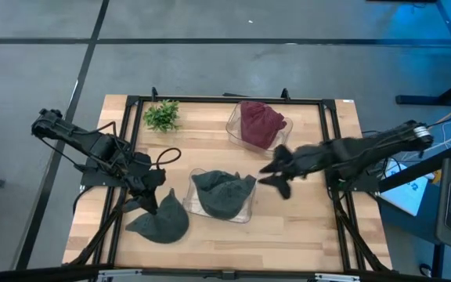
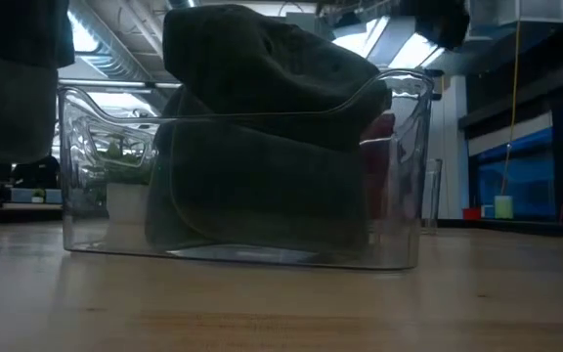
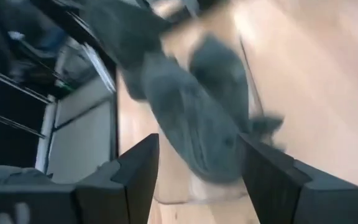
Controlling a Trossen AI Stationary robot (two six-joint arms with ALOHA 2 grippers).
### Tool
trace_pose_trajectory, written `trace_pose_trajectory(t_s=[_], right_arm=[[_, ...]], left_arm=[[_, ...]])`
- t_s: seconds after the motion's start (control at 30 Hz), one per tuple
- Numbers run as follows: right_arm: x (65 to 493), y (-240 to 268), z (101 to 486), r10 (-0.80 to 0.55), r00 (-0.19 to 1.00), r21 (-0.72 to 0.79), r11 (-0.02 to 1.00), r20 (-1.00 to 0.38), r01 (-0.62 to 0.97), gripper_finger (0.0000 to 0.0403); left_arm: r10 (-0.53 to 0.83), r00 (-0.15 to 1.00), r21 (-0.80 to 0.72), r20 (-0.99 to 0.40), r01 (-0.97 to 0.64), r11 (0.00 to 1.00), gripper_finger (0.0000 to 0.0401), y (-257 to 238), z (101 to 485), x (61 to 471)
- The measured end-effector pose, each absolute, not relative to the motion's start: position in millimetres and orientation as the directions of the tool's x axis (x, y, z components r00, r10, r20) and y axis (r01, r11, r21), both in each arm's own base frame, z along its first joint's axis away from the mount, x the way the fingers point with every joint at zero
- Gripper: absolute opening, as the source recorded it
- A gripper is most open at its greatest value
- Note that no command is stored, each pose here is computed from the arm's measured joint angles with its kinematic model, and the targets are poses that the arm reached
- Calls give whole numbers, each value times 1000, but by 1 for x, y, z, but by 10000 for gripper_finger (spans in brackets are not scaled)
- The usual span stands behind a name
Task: Pick & Place hat
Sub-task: Put the black cap into the bottom transparent bin
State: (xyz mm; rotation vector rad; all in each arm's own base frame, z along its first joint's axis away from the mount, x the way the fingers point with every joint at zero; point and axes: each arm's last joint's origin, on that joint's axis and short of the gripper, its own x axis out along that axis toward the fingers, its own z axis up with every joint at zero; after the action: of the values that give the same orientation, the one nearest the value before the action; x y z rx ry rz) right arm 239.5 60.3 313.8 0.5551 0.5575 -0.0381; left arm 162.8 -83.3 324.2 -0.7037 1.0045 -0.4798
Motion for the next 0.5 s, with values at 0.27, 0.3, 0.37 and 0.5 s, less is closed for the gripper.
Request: trace_pose_trajectory(t_s=[0.27,0.3,0.37,0.5], right_arm=[[177,42,366,102,957,439,898,-272,30,213],[171,39,370,83,965,445,895,-249,38,213],[162,34,376,26,978,453,889,-207,72,213],[151,31,384,43,988,325,946,-147,7,213]], left_arm=[[-633,486,-710,-603,35,703,49,-83,324,163],[-627,492,-707,-605,33,707,49,-83,324,163],[-621,497,-703,-607,31,711,49,-83,324,163],[-622,496,-703,-606,32,711,49,-83,324,163]])
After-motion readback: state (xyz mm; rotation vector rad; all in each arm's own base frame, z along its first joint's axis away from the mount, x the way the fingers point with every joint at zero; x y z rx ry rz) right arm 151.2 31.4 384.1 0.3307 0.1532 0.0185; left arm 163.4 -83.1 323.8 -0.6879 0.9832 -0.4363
